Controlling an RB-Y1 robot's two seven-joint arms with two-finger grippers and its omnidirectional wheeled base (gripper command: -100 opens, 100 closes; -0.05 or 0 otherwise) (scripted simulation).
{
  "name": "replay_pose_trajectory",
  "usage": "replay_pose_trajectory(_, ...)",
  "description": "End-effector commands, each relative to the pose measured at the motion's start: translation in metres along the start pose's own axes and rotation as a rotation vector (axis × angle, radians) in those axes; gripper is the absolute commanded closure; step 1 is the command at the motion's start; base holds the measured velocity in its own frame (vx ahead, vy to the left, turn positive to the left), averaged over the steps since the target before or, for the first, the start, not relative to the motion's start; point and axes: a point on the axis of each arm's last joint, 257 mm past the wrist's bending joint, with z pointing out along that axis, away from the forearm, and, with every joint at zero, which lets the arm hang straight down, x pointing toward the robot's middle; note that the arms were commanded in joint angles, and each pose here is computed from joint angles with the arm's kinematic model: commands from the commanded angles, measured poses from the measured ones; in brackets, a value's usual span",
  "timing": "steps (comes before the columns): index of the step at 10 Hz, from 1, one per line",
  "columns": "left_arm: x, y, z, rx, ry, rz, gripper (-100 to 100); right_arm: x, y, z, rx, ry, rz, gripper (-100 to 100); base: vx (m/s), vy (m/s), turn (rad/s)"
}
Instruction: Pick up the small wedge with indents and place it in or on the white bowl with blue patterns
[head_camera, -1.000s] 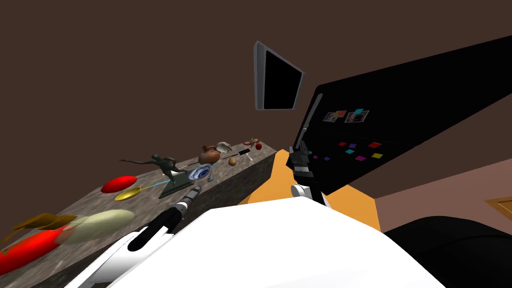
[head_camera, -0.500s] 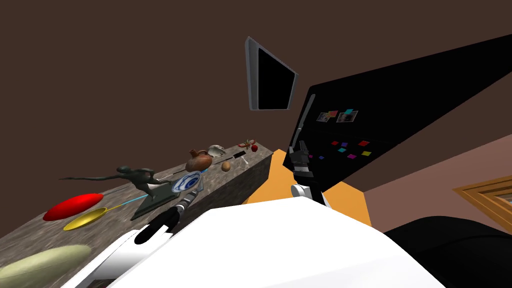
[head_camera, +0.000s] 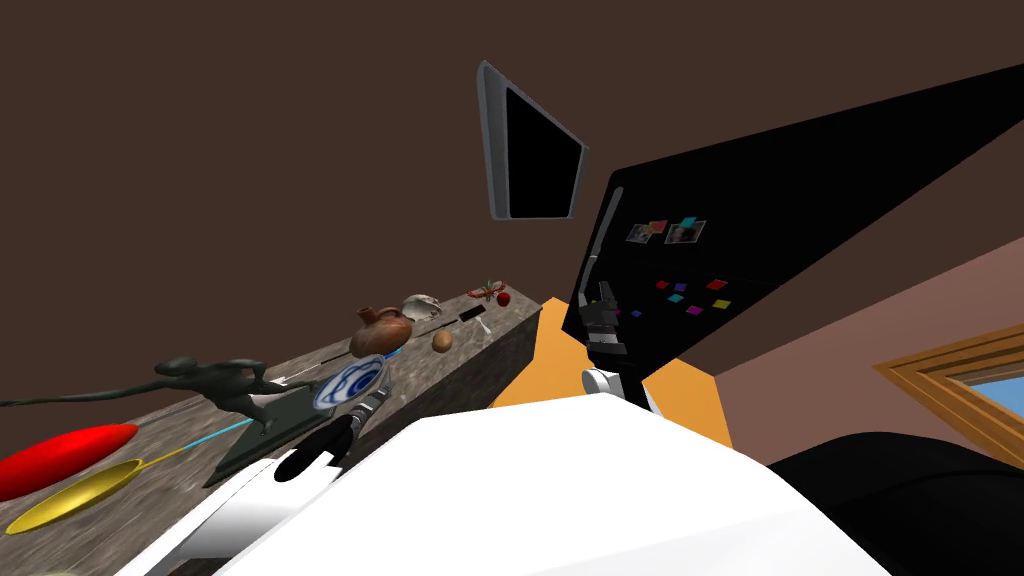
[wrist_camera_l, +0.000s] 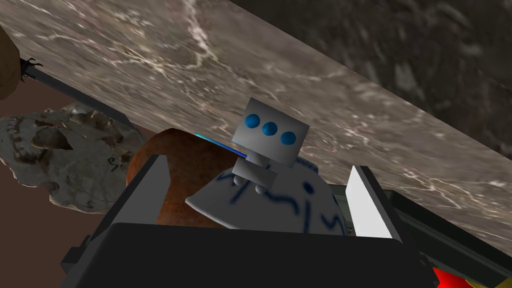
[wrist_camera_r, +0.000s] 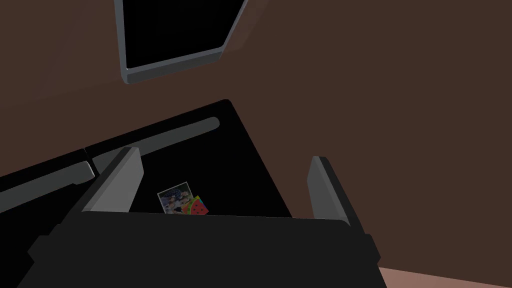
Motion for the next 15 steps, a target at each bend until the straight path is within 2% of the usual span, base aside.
replay_pose_trajectory(1,-0.001,0.01,0.0,-0.036,0.002,0.014,-100,0.0,0.0,0.0,0.0,0.0,0.0,0,0.039,-0.006,-0.057)
replay_pose_trajectory(2,-0.001,0.007,0.0,-0.021,0.001,0.008,-100,0.0,0.0,0.0,0.0,0.0,0.0,0,0.017,-0.002,-0.008)
replay_pose_trajectory(3,-0.001,0.008,0.0,-0.025,0.001,0.01,0,0.0,0.0,0.0,0.0,0.0,0.0,0,0.0,0.0,0.0)
replay_pose_trajectory(4,0.001,0.012,0.007,-0.029,0.0,0.005,-100,0.0,0.0,0.0,0.0,0.0,0.0,0,0.019,0.006,-0.051)
replay_pose_trajectory(6,0.002,0.017,0.013,-0.034,-0.001,0.001,-100,0.0,0.0,0.0,0.0,0.0,0.0,0,0.025,0.019,-0.038)
replay_pose_trajectory(7,0.002,0.017,0.011,-0.034,-0.001,0.002,-100,0.0,0.0,0.0,0.0,0.0,0.0,0,0.01,0.008,-0.006)
replay_pose_trajectory(8,0.002,0.017,0.011,-0.033,-0.001,0.002,100,0.0,0.0,0.0,0.0,0.0,0.0,0,0.0,0.0,0.0)
replay_pose_trajectory(12,0.002,0.016,0.011,-0.032,-0.002,0.003,100,0.0,0.0,0.0,0.0,0.0,0.0,0,0.0,0.0,0.0)
replay_pose_trajectory(13,0.002,0.017,0.011,-0.032,-0.002,0.003,0,0.0,0.0,0.0,0.0,0.0,0.0,0,0.0,0.0,0.0)
replay_pose_trajectory(14,0.0,0.011,0.005,-0.028,0.0,0.006,100,0.0,0.0,0.0,0.0,0.0,0.0,0,-0.017,-0.009,0.063)
replay_pose_trajectory(15,0.0,0.009,0.002,-0.026,0.001,0.008,100,0.0,0.0,0.0,0.0,0.0,0.0,0,-0.027,-0.019,0.058)
